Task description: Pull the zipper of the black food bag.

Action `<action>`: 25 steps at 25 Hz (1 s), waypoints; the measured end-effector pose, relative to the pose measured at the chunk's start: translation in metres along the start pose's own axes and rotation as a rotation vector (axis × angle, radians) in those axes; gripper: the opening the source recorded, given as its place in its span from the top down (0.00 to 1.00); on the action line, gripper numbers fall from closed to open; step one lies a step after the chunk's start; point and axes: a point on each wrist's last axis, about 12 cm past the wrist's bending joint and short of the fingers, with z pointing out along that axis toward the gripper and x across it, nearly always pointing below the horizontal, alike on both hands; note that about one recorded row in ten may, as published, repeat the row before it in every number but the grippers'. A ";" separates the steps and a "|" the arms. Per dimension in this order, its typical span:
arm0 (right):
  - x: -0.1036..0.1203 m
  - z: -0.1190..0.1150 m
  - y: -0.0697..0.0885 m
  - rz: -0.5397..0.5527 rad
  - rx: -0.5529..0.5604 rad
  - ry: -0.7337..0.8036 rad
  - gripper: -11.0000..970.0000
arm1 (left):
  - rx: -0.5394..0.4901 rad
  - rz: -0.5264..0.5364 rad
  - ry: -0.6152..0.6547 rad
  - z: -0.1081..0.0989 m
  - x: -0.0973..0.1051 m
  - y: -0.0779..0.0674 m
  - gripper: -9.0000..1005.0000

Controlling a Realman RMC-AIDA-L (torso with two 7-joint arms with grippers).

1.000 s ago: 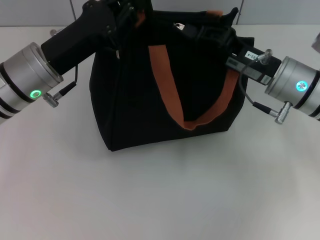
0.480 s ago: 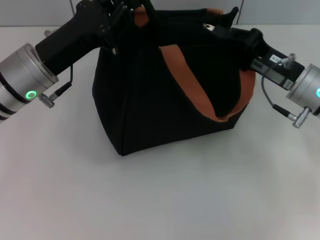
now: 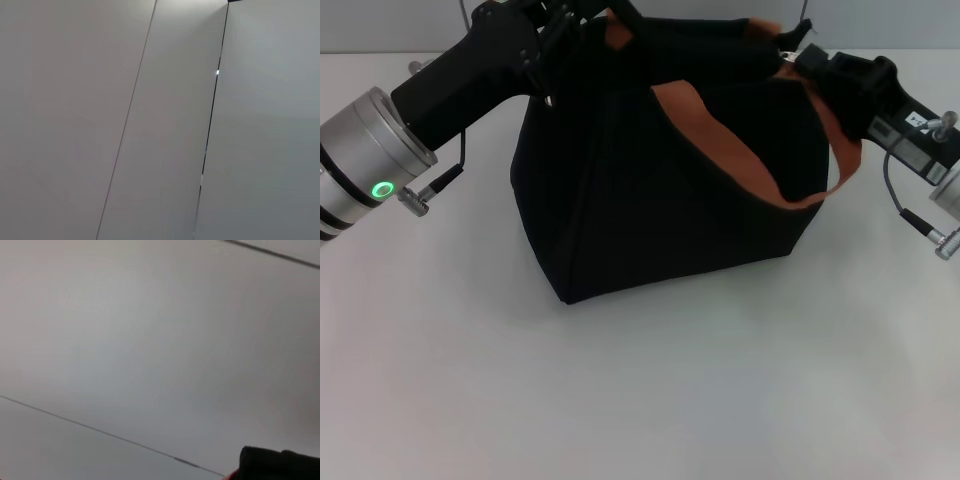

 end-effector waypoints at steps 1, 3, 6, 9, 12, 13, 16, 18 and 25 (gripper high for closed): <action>0.000 0.000 0.000 -0.002 0.000 -0.002 0.91 | 0.000 -0.001 0.000 0.000 0.000 0.000 0.90; 0.000 -0.001 0.000 -0.008 0.000 -0.008 0.90 | -0.001 -0.002 0.001 0.000 0.000 0.000 0.90; -0.001 -0.004 0.001 -0.031 -0.014 -0.029 0.89 | -0.003 -0.003 0.001 -0.001 0.000 0.000 0.90; -0.002 -0.010 0.004 -0.089 -0.057 -0.082 0.88 | -0.007 -0.003 0.003 -0.001 0.001 0.000 0.90; 0.000 -0.023 0.005 -0.177 -0.091 -0.183 0.87 | -0.029 -0.002 0.017 -0.002 0.003 0.003 0.90; 0.000 -0.023 0.005 -0.177 -0.091 -0.183 0.86 | -0.029 -0.002 0.017 -0.002 0.003 0.003 0.90; 0.003 -0.036 0.001 -0.216 -0.071 -0.261 0.85 | -0.041 0.001 0.024 -0.002 0.003 0.004 0.90; 0.005 -0.043 -0.001 -0.233 -0.059 -0.287 0.85 | -0.047 0.001 0.020 -0.003 0.003 0.005 0.90; 0.016 -0.056 -0.001 -0.298 -0.070 -0.312 0.74 | -0.058 -0.003 0.019 -0.006 0.003 0.005 0.90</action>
